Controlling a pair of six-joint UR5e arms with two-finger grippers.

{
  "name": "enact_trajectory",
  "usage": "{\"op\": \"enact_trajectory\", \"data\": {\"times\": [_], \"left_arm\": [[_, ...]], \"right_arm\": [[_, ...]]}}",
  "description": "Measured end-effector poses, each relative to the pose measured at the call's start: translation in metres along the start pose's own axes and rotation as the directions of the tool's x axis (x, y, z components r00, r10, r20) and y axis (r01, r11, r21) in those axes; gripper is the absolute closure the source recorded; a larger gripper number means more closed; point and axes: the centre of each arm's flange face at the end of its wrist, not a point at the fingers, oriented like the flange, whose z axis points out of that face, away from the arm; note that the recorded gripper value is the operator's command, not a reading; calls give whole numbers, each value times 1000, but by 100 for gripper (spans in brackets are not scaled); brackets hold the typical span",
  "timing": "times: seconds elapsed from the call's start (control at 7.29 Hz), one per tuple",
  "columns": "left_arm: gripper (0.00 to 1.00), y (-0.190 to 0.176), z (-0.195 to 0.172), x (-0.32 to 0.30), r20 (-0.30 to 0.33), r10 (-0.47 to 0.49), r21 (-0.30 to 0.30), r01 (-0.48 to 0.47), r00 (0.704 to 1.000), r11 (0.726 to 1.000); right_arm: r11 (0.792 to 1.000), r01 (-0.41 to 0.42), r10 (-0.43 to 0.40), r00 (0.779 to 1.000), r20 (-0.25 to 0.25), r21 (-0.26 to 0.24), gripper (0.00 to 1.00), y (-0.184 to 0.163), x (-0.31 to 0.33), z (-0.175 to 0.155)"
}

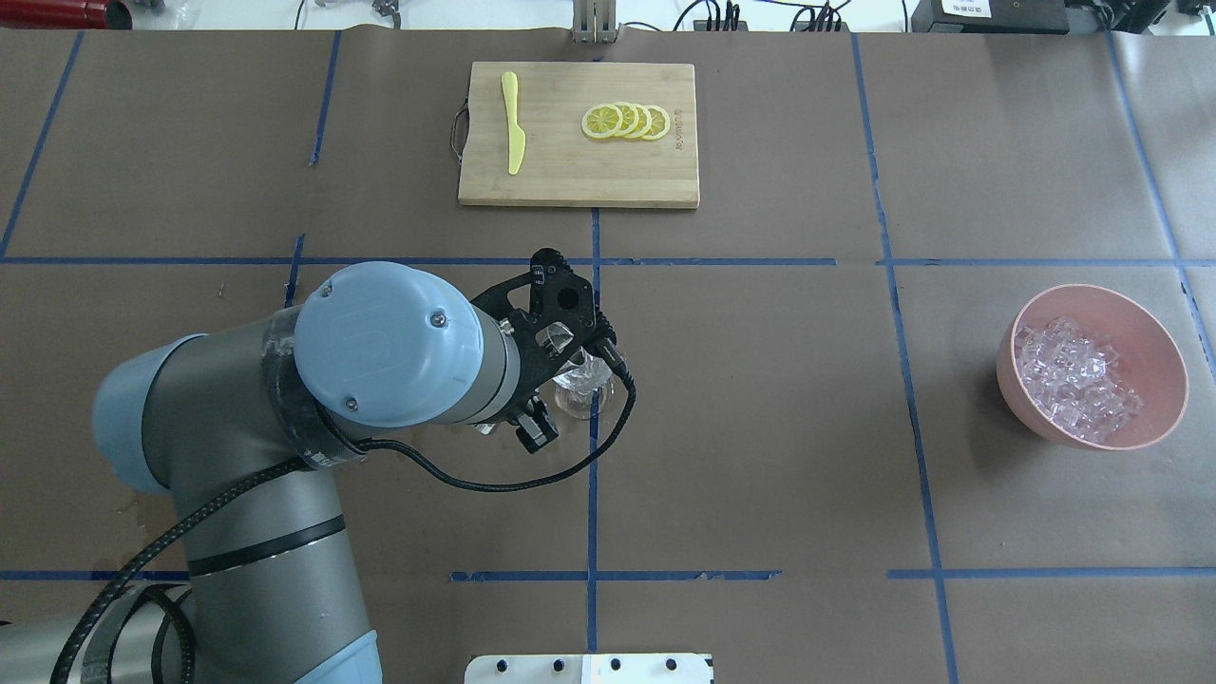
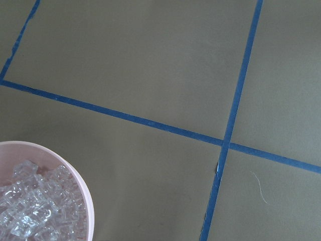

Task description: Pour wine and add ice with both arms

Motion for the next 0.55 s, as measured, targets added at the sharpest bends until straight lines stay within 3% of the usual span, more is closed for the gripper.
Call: {"op": "enact_trajectory", "data": {"times": [0.55], "left_arm": [[100, -19, -11, 8, 28, -4, -102, 7, 1000, 995]], "right_arm": [[1000, -2, 2, 1000, 0, -2, 0, 1, 1, 1]]}}
